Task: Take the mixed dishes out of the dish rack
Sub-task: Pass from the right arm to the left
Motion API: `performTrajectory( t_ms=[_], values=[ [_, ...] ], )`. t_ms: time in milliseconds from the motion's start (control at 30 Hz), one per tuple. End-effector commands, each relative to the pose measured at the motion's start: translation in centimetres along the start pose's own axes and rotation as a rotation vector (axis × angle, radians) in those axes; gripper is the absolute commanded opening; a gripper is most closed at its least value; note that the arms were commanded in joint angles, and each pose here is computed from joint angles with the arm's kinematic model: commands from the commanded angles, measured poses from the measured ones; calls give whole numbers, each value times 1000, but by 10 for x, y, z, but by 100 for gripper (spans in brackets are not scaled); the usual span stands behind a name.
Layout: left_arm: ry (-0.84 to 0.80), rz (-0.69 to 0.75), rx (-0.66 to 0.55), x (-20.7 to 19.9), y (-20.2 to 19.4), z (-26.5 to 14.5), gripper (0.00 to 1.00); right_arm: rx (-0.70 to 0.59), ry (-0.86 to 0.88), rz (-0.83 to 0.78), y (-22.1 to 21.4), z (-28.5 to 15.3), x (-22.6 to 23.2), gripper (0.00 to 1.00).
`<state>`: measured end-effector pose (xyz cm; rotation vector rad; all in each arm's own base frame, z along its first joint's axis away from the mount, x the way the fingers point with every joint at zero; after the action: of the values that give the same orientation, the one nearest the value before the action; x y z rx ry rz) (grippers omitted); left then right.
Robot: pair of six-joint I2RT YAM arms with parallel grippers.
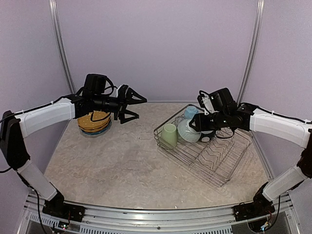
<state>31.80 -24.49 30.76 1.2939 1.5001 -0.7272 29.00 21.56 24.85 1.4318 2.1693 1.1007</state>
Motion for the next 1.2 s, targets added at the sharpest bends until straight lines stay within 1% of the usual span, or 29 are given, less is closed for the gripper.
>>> performTrajectory(
  t_ms=[0, 133, 267, 433, 533, 600, 733, 933, 1067, 1167],
  values=[
    [-141, -69, 125, -14, -7, 44, 94, -180, 83, 66, 27, -26, 0, 0],
    [-193, -96, 195, -16, -10, 81, 93, -240, 155, 92, 35, -39, 1, 0],
    [-249, -132, 258, -22, -12, 109, 90, -308, 277, 115, 41, -49, 10, 0],
    [-305, -159, 323, -25, -17, 139, 85, -338, 376, 119, 44, -52, 18, 0],
    [-313, -168, 349, -24, -22, 149, 80, -347, 401, 126, 43, -54, 20, 0],
    [-313, -182, 355, -20, -23, 153, 72, -370, 423, 121, 45, -57, 21, 0],
    [-355, -195, 360, -20, -24, 152, 53, -367, 432, 122, 44, -56, 22, 0],
    [-432, -206, 386, -26, -27, 148, 30, -374, 479, 115, 45, -53, 26, 0],
    [-436, -203, 391, -27, -29, 143, 11, -378, 505, 110, 46, -50, 28, 0],
    [-427, -199, 381, -25, -30, 137, 1, -363, 511, 102, 46, -45, 29, 0]
  ],
)
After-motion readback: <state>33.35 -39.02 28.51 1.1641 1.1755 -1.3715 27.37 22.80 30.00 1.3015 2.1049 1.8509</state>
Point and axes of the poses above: each gripper's point midway between its finger pads, its own z axis out along the fingers, its own x axis along the line the jaws close on, y = z × x, the point moved 8 cm from there along -z, back along the fingers, and after that the axes turned 9 degrees about -z, right-handed, at the moved point
